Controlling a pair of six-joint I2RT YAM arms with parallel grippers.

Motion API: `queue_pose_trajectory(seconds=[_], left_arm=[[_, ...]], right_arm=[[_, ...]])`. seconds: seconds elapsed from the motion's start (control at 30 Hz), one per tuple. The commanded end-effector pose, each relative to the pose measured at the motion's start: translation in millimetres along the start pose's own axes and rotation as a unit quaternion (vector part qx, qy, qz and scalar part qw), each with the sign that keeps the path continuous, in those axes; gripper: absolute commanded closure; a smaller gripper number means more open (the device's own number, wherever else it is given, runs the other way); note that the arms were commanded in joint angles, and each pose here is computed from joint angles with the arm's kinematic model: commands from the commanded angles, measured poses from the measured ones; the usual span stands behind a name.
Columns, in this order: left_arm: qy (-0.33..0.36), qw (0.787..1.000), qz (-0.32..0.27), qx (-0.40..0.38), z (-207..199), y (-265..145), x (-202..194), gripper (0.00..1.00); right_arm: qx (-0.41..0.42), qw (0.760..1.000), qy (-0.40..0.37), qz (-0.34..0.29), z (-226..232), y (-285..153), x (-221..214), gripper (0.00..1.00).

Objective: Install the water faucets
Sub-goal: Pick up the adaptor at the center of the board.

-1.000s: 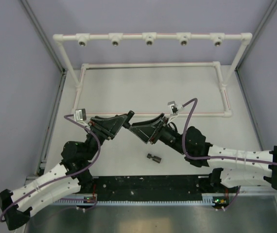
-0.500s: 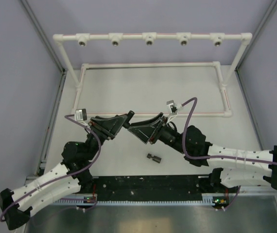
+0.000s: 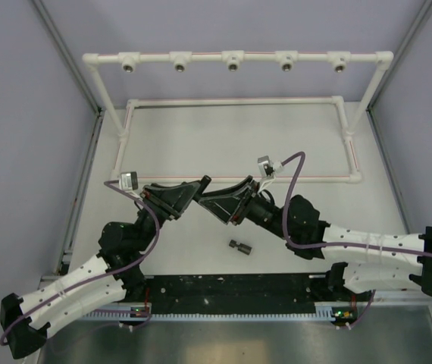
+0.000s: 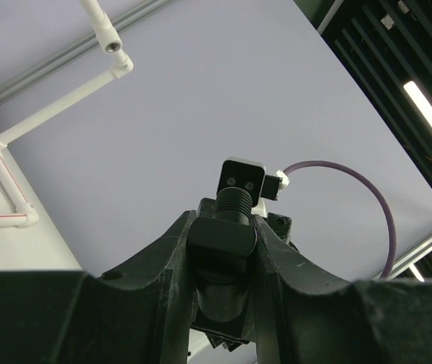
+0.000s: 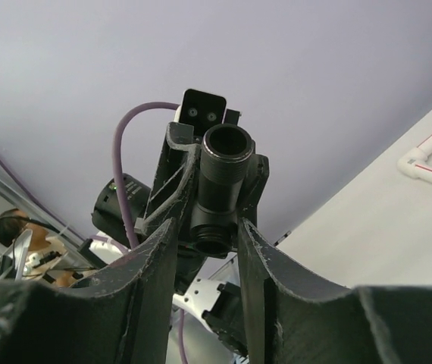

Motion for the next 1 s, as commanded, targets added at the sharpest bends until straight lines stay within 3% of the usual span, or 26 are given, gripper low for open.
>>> queue_pose_trajectory(seconds=[0.0,0.07,0.13,0.27,0.4,0.5,0.73,0.97], left_arm=[[-0.011,0.999,-0.022,-0.04,-18,1,10,1.0],[-0.01,0.999,-0.021,-0.039,-17,1,10,1.0],[-0.012,0.999,-0.02,-0.04,-17,1,9,1.0],[-0.014,0.999,-0.012,-0.044,-18,1,7,1.0],[-0.017,0.999,0.001,-0.048,-17,2,2,0.75],[-0.018,0.998,0.002,-0.053,-19,3,1,0.65],[-0.017,0.999,0.001,-0.051,-19,5,1,0.54],[-0.019,0.998,0.001,-0.053,-20,7,2,0.54]], right_arm=[[0.04,0.999,0.005,-0.005,23,11,8,0.69],[0.038,0.999,0.006,-0.003,22,12,8,0.8],[0.034,0.999,0.006,-0.003,20,12,7,0.99],[0.024,1.0,0.002,-0.001,19,12,7,1.0],[0.022,1.0,0.003,0.001,19,11,8,1.0],[0.024,1.0,0.005,0.007,19,12,6,1.0],[0.023,0.999,0.013,0.033,16,12,-5,1.0],[0.016,0.999,0.018,0.034,10,9,-8,1.0]])
Point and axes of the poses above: each gripper's point midway between its finger pads, its own y axis out along the fingers, its own z axis along the line the jaws close on, x = y × z, the point moved 4 cm from there along -y, back along the fingers, and after that the axes turned 9 degrees about y, right-handed, at the moved point
